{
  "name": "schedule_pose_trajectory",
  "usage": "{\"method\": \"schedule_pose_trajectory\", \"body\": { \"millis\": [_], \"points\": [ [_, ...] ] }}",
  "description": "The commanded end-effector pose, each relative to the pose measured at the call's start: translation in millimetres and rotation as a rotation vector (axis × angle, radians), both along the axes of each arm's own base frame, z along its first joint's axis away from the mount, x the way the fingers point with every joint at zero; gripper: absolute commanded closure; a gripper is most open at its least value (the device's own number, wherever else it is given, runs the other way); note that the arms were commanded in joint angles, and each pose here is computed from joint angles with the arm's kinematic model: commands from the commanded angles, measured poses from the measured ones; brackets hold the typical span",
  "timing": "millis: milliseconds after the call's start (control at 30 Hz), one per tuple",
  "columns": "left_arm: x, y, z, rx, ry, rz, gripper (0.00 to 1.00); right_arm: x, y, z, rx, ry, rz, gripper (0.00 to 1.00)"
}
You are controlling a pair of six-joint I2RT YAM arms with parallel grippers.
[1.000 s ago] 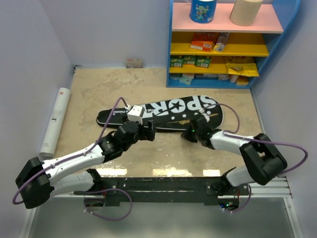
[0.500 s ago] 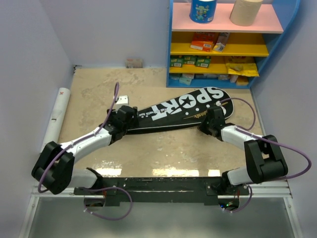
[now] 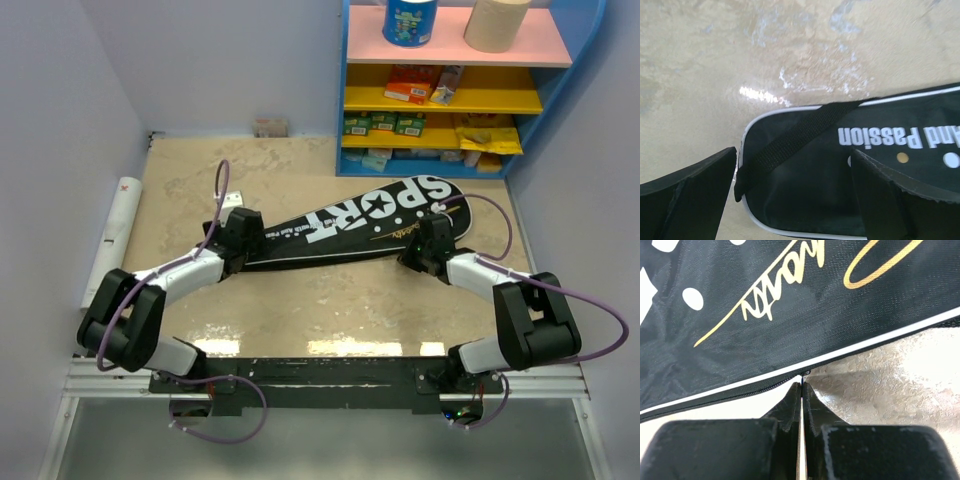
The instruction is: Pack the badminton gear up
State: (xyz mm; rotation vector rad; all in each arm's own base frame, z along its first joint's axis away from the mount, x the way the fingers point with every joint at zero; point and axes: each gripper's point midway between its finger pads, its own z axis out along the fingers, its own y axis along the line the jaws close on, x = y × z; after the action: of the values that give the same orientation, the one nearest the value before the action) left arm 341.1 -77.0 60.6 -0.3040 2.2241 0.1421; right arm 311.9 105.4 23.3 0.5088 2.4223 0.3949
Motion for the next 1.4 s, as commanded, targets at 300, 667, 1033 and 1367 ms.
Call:
{"method": "schedule_pose_trajectory", "body": {
  "millis": [300,667,1033,1367],
  "points": [
    [-17,-16,-63,-0.094,0.061,-0.064,0.00,7,15,13,0.021,-0.072,0.140,1.00],
    [-49,-68,-64,-0.165,0.077,-0.219,0.00,-1,114,17,0.112,-0.063,0.339,1.00],
    [-90,-111,-70,-0.331,0.096,-0.359,0.00,-50,260,35,0.321,-0.055,0.648,1.00],
    [-122,-141,-66,-0.464,0.094,-0.462,0.00,-85,321,41,0.450,-0.055,0.770,1.00]
  ]
}}
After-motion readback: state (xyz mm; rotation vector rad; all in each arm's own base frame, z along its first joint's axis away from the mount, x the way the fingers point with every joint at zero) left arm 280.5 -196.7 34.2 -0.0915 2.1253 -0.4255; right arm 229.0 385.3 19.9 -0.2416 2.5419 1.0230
